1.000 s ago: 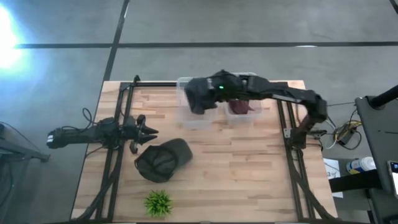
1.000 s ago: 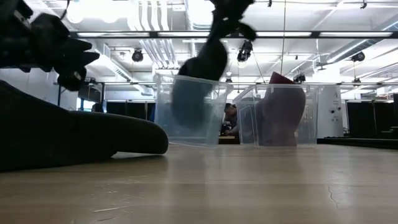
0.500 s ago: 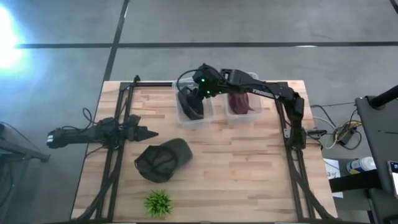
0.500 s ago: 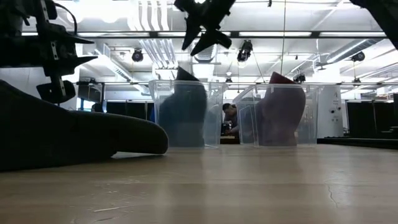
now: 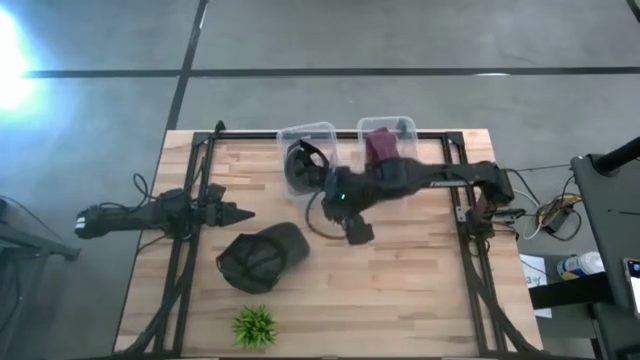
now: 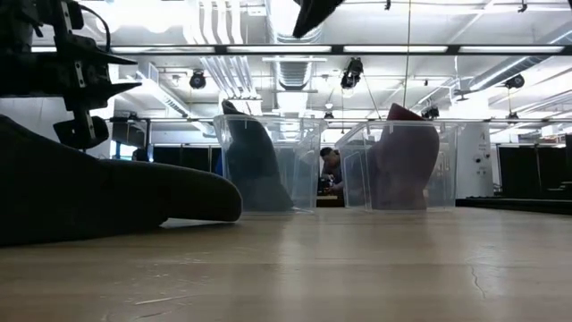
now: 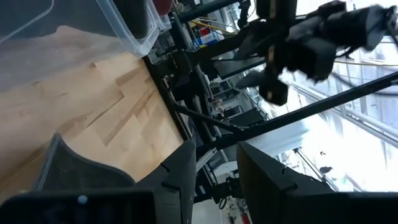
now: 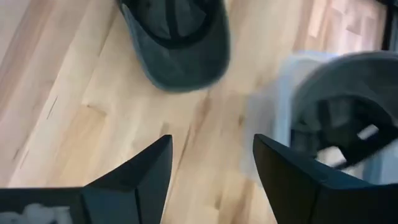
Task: Pick & Place hat
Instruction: Put the black cap into the left transparent bin
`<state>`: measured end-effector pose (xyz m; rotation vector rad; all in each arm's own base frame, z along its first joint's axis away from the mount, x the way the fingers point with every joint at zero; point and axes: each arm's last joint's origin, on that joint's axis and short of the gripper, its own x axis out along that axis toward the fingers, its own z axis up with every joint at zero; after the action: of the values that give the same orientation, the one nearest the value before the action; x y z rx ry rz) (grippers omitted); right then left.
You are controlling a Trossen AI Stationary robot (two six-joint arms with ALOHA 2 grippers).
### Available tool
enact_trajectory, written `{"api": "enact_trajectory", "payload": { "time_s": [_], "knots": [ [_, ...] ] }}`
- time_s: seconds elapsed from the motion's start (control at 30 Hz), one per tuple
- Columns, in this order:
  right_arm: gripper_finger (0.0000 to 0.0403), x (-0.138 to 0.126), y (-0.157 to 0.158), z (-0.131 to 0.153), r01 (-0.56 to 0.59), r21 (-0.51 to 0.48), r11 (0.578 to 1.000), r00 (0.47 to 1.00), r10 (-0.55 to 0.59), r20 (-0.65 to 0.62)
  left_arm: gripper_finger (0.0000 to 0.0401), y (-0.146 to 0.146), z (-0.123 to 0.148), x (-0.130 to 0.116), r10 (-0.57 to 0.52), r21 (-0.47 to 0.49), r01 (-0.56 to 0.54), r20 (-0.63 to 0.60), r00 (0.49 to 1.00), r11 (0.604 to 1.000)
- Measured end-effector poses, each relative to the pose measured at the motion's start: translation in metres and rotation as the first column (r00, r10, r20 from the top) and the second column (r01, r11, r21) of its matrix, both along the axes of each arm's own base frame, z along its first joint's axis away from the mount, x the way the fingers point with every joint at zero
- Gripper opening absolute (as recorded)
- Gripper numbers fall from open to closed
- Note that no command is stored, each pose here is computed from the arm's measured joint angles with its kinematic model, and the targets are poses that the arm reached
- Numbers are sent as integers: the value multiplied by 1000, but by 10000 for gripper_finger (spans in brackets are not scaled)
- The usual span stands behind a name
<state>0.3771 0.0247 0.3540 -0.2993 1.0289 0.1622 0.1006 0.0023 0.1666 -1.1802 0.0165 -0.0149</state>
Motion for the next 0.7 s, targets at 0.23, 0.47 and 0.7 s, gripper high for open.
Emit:
{"api": "enact_trajectory", "payload": {
  "time_s": [0.23, 0.47, 0.7],
  "knots": [
    [215, 22, 29, -52, -91, -10, 996, 992, 91, 87, 110, 0, -2, 0, 12, 7, -12, -27, 1000, 1000],
    [214, 47, 66, -106, -271, -33, 962, 955, 273, 120, 110, 1, -3, 1, 22, 11, -21, -40, 999, 1000],
    [214, 77, 87, -138, -297, -40, 954, 947, 300, 118, 110, 1, -2, 0, 21, 33, -19, -44, 999, 999]
  ]
}}
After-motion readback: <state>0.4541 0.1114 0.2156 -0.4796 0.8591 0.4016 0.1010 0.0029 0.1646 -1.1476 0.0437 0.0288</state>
